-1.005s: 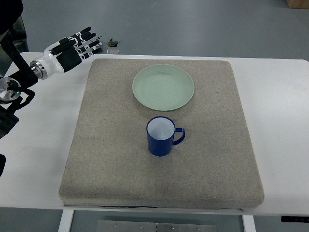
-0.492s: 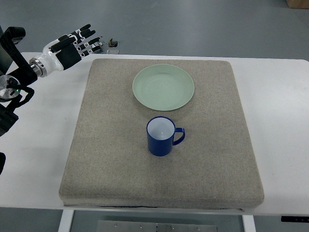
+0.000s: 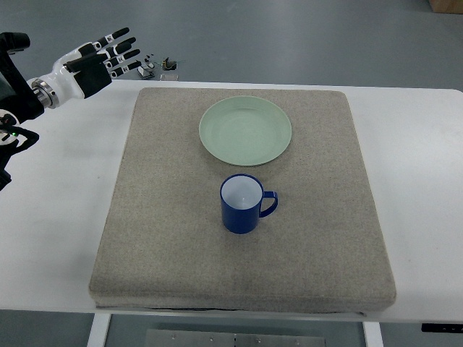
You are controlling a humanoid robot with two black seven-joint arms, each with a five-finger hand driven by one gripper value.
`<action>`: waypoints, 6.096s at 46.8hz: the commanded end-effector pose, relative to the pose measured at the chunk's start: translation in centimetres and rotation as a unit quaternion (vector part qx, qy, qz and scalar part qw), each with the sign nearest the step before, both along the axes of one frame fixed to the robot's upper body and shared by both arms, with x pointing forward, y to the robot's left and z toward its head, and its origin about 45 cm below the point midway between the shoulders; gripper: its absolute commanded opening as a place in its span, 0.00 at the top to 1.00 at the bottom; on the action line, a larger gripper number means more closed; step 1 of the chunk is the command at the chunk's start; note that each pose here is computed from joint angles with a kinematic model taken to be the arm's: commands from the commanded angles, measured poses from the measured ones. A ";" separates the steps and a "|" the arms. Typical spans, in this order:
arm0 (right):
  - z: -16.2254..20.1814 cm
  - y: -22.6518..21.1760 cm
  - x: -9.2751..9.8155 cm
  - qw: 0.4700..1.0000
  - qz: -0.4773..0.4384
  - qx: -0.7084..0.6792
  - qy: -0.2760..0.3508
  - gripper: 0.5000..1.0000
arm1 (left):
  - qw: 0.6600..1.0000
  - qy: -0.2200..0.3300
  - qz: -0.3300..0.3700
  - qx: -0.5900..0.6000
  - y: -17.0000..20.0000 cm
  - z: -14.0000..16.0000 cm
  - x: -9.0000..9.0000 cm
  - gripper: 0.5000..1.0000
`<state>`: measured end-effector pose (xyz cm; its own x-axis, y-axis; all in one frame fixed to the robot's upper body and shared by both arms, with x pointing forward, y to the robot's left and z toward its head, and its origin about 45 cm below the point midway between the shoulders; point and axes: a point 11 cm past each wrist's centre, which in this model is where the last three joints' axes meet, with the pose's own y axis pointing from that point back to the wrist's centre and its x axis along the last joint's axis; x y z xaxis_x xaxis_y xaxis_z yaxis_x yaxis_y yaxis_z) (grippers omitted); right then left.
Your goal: Place cup left of plate with left hand
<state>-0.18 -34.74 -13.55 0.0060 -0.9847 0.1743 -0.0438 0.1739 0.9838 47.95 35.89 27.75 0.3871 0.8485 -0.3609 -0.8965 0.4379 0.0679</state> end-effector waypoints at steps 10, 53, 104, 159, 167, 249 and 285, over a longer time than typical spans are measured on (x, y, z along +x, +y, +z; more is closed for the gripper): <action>0.0 0.0 0.0 1.000 0.000 0.000 0.000 0.13 | 0.998 -0.035 -0.056 0.006 -3.2 -0.4 -1.9 0.01; 0.0 0.0 0.0 1.000 0.000 0.000 0.000 0.13 | 0.948 -0.100 -0.268 0.139 -14.8 -7.0 -11.8 0.01; 0.0 -0.1 0.0 1.000 0.000 -0.001 0.000 0.13 | 0.929 -0.067 -0.325 0.163 -19.3 -11.7 -14.0 0.02; 0.0 0.0 0.0 1.000 0.000 0.000 0.000 0.13 | 0.969 -0.144 -0.131 0.150 -10.0 -3.9 -7.2 1.00; 0.0 0.0 0.0 1.000 0.000 0.000 0.000 0.13 | 0.976 -0.131 -0.047 0.168 -6.0 -3.6 -5.2 1.00; 0.0 0.0 0.0 1.000 0.000 0.000 0.000 0.13 | 0.990 -0.059 -0.006 0.128 -3.9 -8.5 -5.8 0.01; 0.0 0.0 0.0 1.000 0.000 0.000 0.000 0.13 | 1.000 -0.014 0.000 -0.020 0.0 -1.3 -3.3 0.00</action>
